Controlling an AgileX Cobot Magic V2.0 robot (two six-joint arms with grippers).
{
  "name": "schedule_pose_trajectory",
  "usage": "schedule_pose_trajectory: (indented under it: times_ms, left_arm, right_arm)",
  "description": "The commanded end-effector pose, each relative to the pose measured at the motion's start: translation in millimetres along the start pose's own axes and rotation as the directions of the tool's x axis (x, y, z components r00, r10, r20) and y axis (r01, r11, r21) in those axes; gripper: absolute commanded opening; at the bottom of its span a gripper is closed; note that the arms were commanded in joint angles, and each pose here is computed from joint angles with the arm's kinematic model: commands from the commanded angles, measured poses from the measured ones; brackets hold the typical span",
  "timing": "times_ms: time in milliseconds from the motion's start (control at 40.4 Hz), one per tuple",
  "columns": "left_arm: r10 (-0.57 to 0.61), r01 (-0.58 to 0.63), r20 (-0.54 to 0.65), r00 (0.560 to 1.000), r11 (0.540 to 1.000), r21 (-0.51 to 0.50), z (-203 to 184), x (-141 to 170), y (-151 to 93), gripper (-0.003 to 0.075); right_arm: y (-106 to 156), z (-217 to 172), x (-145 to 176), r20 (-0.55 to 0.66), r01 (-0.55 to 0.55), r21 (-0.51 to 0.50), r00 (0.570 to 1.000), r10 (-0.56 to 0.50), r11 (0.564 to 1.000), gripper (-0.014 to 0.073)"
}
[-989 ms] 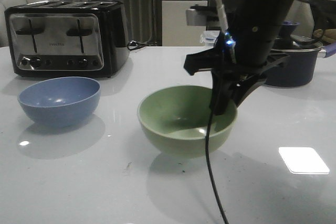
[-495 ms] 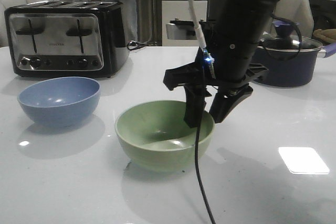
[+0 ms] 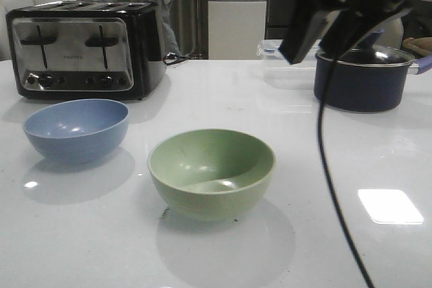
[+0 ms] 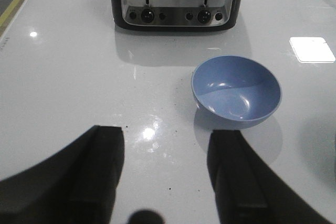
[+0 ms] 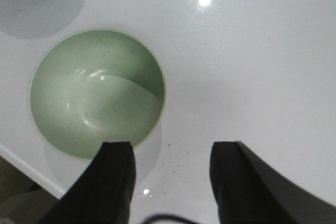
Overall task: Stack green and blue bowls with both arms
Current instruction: 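Release the green bowl and raise the right gripper away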
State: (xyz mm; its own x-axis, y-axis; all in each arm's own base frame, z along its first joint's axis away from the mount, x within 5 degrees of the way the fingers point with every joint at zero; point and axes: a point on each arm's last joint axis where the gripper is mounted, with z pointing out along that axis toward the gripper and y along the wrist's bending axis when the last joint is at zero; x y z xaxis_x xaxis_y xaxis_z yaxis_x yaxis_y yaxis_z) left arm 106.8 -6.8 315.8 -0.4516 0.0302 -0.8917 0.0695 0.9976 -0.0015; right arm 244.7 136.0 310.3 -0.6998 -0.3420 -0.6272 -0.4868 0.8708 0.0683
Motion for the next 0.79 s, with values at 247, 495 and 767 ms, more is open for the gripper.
schedule_pose_trajectory:
  times_ms: [247, 495, 767]
  left_arm:
    - [-0.009, 0.009, 0.099, 0.995, 1.000, 0.000, -3.1, -15.0, 0.1, 0.0414]
    - [0.009, -0.010, 0.050, 0.999, 1.000, 0.018, 13.2, -26.9, -2.1, 0.0446]
    - [0.057, -0.053, -0.066, 0.996, 0.996, 0.070, 62.8, -62.5, -12.2, 0.0513]
  right_arm:
    - [2.7, -71.4, 61.1, 0.194, 0.037, 0.009, 0.980, -0.038, 0.999, 0.0447]
    - [3.1, -83.3, 79.5, 0.232, 0.039, 0.010, 0.972, -0.040, 0.999, 0.0447]
    - [3.0, -82.0, 79.2, 0.227, 0.038, 0.010, 0.973, -0.040, 0.999, 0.0447]
